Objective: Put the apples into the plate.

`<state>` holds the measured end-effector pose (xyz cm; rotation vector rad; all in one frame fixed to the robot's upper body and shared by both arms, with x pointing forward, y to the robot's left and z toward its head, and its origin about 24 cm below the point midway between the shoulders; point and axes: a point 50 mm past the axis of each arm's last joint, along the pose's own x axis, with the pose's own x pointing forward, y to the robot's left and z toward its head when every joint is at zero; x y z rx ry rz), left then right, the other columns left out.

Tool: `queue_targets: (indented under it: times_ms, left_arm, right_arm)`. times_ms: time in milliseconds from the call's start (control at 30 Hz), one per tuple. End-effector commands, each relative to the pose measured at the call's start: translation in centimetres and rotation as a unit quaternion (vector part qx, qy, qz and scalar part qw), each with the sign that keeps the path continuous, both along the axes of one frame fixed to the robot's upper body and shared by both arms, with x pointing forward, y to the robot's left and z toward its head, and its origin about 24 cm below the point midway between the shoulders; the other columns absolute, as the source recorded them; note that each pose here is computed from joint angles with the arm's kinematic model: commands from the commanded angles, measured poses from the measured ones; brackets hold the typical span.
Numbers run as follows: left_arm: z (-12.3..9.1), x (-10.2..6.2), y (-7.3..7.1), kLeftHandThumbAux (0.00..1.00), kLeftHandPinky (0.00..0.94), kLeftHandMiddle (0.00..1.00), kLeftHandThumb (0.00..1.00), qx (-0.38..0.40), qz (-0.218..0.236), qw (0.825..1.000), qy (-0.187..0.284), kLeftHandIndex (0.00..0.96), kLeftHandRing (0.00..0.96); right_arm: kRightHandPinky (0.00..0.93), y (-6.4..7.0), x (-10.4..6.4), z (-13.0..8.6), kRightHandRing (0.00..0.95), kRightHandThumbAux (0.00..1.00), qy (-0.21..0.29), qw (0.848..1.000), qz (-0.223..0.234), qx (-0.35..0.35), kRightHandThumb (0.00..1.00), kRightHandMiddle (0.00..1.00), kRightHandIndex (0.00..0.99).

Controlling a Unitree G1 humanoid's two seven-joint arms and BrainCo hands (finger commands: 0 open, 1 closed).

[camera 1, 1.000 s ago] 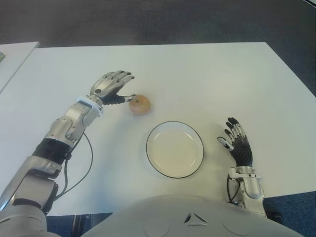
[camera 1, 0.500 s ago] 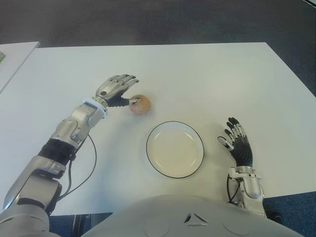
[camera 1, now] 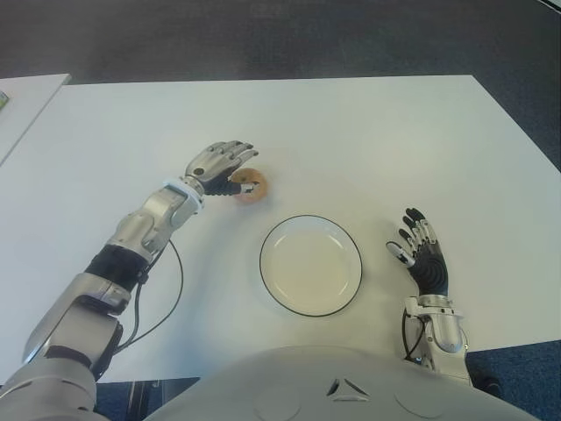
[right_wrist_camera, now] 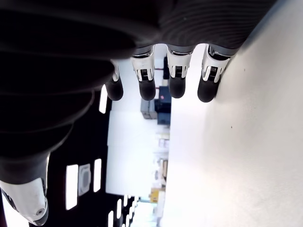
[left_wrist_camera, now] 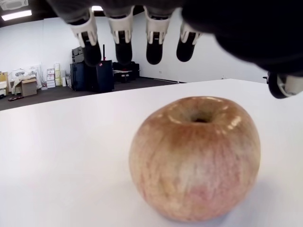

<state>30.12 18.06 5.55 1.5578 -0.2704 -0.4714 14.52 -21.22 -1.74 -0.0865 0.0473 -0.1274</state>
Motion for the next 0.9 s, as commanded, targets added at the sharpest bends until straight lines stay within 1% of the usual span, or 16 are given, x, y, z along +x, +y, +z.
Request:
queue_targets:
  times_ms: [33,467,900]
  left_arm:
    - [-0.8,-0.1,-0.4,0.137,0.000,0.000,0.279,0.004,-0.003,1.000,0.008,0.000,0.000]
    - [-1.8,-0.2,-0.7,0.137,0.000,0.000,0.292,-0.003,-0.004,1.000,0.016,0.000,0.000]
    - [-2.6,0.0,-0.8,0.150,0.000,0.000,0.305,0.004,0.000,1.000,0.026,0.000,0.000]
  right_arm:
    - [0.057,1.6,-3.6,-4.7,0.008,0.634,0.142,0.989,-0.012,0.045,0.175,0.014,0.029]
    - [0.063,1.8,-3.8,-4.5,0.016,0.629,0.138,0.989,-0.011,0.045,0.177,0.021,0.032]
    - [0.068,1.9,-4.0,-4.5,0.023,0.628,0.138,0.989,-0.013,0.049,0.172,0.026,0.034]
